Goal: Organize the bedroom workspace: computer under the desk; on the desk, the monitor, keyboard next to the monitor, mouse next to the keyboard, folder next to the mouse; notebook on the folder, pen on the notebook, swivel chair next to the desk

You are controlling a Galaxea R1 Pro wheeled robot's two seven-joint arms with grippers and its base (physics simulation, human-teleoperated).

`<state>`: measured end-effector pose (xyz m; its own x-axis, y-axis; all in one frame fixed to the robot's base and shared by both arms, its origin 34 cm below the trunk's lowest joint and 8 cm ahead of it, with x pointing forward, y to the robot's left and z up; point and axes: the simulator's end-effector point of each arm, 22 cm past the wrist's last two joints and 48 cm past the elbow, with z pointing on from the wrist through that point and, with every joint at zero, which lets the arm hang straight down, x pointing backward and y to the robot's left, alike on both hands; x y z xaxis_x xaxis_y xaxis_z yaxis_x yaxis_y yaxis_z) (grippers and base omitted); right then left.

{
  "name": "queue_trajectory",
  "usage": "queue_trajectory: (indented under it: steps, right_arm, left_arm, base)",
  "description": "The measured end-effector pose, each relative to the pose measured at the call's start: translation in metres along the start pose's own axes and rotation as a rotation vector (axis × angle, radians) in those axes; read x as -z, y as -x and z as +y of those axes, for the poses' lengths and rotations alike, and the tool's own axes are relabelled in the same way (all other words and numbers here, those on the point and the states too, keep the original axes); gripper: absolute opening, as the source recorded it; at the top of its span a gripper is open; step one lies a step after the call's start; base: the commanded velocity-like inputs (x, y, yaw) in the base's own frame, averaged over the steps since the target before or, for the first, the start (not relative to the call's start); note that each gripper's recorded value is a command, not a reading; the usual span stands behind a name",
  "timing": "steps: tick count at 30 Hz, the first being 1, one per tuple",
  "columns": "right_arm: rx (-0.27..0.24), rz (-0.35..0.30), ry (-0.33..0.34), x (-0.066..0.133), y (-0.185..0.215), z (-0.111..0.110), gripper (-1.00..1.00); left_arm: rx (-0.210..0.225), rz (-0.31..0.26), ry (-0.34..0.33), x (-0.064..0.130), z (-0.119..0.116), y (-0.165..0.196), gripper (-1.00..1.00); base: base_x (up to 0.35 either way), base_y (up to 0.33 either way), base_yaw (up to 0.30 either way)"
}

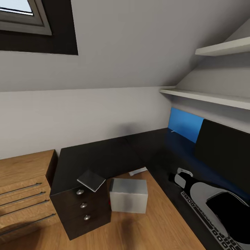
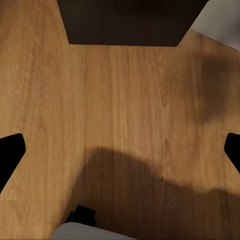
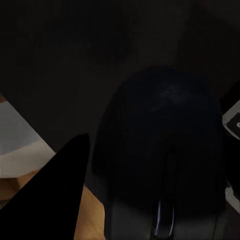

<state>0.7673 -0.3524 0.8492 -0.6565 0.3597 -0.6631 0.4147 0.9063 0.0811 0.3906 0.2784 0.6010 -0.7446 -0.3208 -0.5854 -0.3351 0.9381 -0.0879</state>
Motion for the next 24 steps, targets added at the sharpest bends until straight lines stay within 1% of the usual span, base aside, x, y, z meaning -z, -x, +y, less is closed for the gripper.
queue_trajectory:
  steps: [11, 21, 24]
  right_arm:
    - [0.000, 0.004, 0.000, 0.0001, -0.0020, 0.0003, -1.00]
    - [-0.002, 0.002, -0.003, -0.0005, -0.0021, -0.0010, -1.00]
    - [-0.003, 0.002, -0.004, -0.0004, -0.0024, -0.0016, -1.00]
  left_arm:
    - [0.001, -0.001, 0.000, 0.0001, 0.0002, 0.0002, 1.00]
    - [0.001, -0.001, 0.001, -0.0002, 0.0014, 0.0005, 1.00]
    - [0.002, 0.000, 0.000, -0.0001, 0.0015, 0.0006, 1.00]
  base:
    - [0.233, 0.151, 0.000]
    - [0.062, 0.035, 0.000]
    - [0.206, 0.003, 0.000]
